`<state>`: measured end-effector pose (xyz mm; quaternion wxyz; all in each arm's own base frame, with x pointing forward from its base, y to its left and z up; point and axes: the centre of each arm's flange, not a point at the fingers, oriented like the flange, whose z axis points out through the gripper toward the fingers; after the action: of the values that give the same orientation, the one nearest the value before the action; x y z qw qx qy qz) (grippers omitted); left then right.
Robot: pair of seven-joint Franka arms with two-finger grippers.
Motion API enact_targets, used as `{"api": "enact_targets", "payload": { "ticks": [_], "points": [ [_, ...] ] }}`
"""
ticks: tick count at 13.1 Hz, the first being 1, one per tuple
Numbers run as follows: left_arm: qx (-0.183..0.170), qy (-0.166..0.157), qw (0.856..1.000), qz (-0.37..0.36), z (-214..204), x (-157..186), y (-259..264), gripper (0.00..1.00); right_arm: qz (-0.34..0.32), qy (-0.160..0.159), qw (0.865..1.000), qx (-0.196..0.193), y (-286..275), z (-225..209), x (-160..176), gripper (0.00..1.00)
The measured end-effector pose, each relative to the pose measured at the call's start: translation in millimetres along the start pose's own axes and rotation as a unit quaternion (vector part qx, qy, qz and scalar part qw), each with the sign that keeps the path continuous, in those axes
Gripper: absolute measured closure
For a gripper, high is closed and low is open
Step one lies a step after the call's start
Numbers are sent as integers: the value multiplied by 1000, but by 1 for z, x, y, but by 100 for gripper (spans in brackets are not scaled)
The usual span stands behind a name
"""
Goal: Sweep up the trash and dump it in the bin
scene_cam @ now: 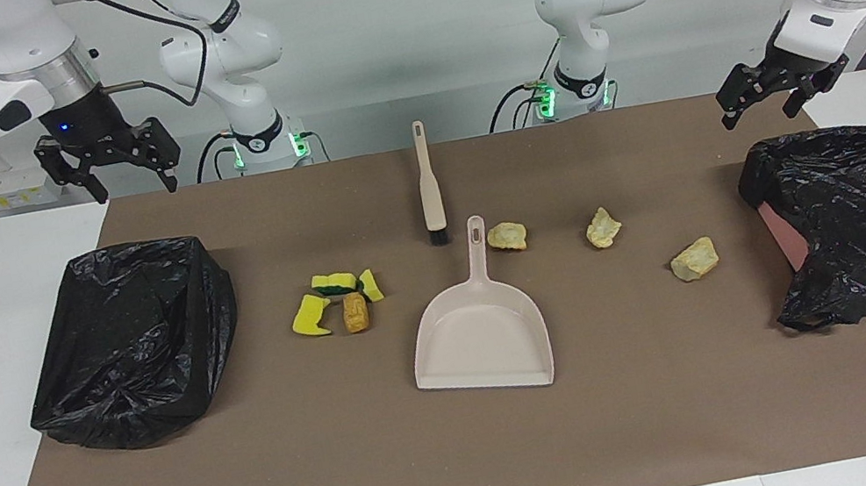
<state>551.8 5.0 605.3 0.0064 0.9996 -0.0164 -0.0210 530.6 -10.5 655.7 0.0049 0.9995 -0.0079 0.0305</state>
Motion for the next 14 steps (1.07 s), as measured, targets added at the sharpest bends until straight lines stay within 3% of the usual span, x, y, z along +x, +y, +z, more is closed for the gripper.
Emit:
{"api": "enact_targets", "payload": {
  "ticks": [9, 14],
  "points": [
    [0, 0, 1000, 4, 0, 0, 4, 0, -1, 2, 1000, 0, -1, 0, 0, 0],
    [0, 9, 999, 36, -1, 2, 40, 0, -2, 2, 1000, 0, -2, 0, 0, 0]
  ]
}}
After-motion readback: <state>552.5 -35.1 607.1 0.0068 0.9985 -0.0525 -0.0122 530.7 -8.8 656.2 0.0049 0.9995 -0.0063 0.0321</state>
